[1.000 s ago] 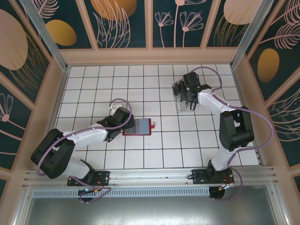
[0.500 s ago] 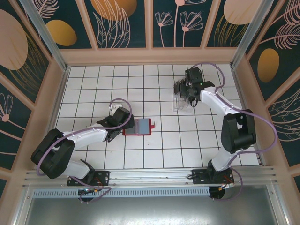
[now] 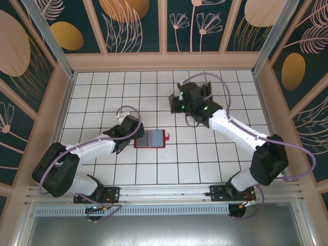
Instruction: Put the credit cards into the card holder
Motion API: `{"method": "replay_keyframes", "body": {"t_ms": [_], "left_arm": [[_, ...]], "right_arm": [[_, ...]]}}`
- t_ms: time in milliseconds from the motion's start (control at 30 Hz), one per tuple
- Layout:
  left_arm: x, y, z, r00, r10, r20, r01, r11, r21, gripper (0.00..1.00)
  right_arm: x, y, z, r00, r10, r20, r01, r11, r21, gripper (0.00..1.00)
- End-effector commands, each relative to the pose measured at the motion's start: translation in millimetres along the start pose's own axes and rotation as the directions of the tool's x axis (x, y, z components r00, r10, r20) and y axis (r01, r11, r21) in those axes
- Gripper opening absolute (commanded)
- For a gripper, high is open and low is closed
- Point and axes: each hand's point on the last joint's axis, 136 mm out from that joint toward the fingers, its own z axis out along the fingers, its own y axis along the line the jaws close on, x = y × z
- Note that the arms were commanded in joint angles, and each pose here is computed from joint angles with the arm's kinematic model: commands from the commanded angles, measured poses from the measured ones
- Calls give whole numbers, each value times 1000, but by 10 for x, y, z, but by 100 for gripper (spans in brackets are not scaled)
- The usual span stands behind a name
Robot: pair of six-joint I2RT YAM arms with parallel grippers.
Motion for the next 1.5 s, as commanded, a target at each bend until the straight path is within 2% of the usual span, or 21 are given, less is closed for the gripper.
{"method": "replay_keyframes", "body": {"t_ms": [0,100,233,533,967,1267,1467], "left_arm": [[-234,132,-42,997,-66,34,67,998,-22,99],[-348,191,-68,995,-89,51,90,996,-21,98],[-401,206,-112,994,-90,59,91,996,-18,99],[-361,216,-156,994,-90,54,90,996,-2,99],[-314,227,-160,995,-95,44,94,996,5,98],[-251,208,-167,996,-89,18,88,996,24,98],[-201,187,-205,997,-81,2,81,995,52,99]], "right_arm": [[258,366,151,992,122,26,-119,989,-89,0],[571,634,300,990,143,18,-140,984,-113,0],[901,762,461,988,155,19,-153,986,-71,0],[1251,598,630,985,173,22,-173,985,27,0],[1688,278,818,987,155,-43,-149,982,118,0],[1755,-161,673,988,141,-58,-129,977,171,0],[1695,-293,680,990,95,-106,-82,989,119,0]]}}
